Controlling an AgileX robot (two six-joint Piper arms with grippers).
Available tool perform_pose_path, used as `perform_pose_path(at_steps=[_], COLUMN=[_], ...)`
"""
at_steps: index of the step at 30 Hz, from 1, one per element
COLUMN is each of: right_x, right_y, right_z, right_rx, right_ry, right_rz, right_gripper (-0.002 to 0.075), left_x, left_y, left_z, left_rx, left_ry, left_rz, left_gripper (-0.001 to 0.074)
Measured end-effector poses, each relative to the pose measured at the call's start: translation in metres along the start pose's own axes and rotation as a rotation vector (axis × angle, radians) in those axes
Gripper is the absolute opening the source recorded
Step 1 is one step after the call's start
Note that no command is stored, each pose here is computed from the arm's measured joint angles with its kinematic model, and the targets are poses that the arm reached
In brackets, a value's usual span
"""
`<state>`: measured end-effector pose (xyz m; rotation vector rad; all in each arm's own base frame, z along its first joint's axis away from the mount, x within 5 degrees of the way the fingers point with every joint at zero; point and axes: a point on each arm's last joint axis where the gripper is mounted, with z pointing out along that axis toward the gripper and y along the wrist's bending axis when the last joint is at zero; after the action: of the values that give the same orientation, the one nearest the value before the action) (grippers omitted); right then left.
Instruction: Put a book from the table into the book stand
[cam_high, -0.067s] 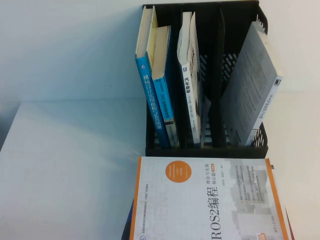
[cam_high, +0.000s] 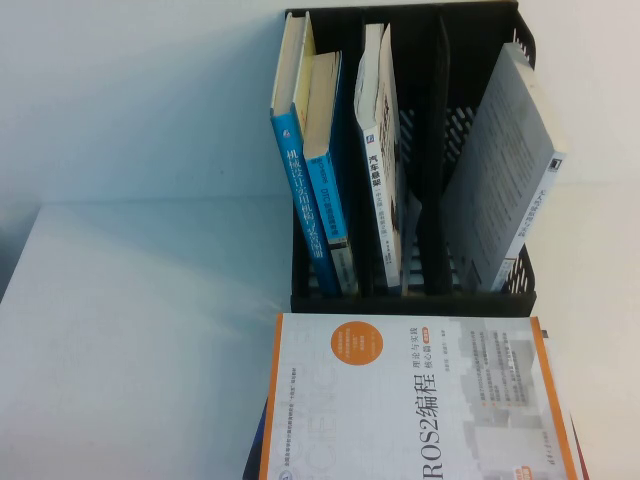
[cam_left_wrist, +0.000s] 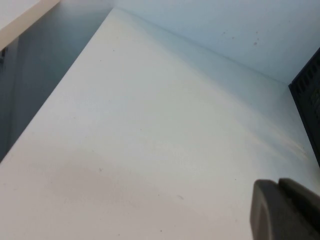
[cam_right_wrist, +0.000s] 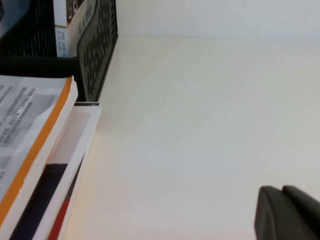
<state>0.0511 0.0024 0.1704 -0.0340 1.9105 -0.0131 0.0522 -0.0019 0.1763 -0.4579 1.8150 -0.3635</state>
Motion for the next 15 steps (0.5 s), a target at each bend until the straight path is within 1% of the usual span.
perform_pose_path(at_steps=[10, 15], right_x=[0.0000, 0.0000], right_y=[0.0000, 0.0000], right_z=[0.0000, 0.0000], right_rx=[0.000, 0.000], right_ry=[0.000, 0.000], right_rz=[0.000, 0.000], right_gripper=[-0.0003, -0.0003], left_x=[0.0000, -0.0005], left_y=[0.0000, 0.0011], left_z=[0.0000, 0.0000], left_rx=[0.000, -0.012], left_ry=[0.000, -0.005], left_rz=[0.002, 0.068], left_gripper=[-0.0004, -0.0004])
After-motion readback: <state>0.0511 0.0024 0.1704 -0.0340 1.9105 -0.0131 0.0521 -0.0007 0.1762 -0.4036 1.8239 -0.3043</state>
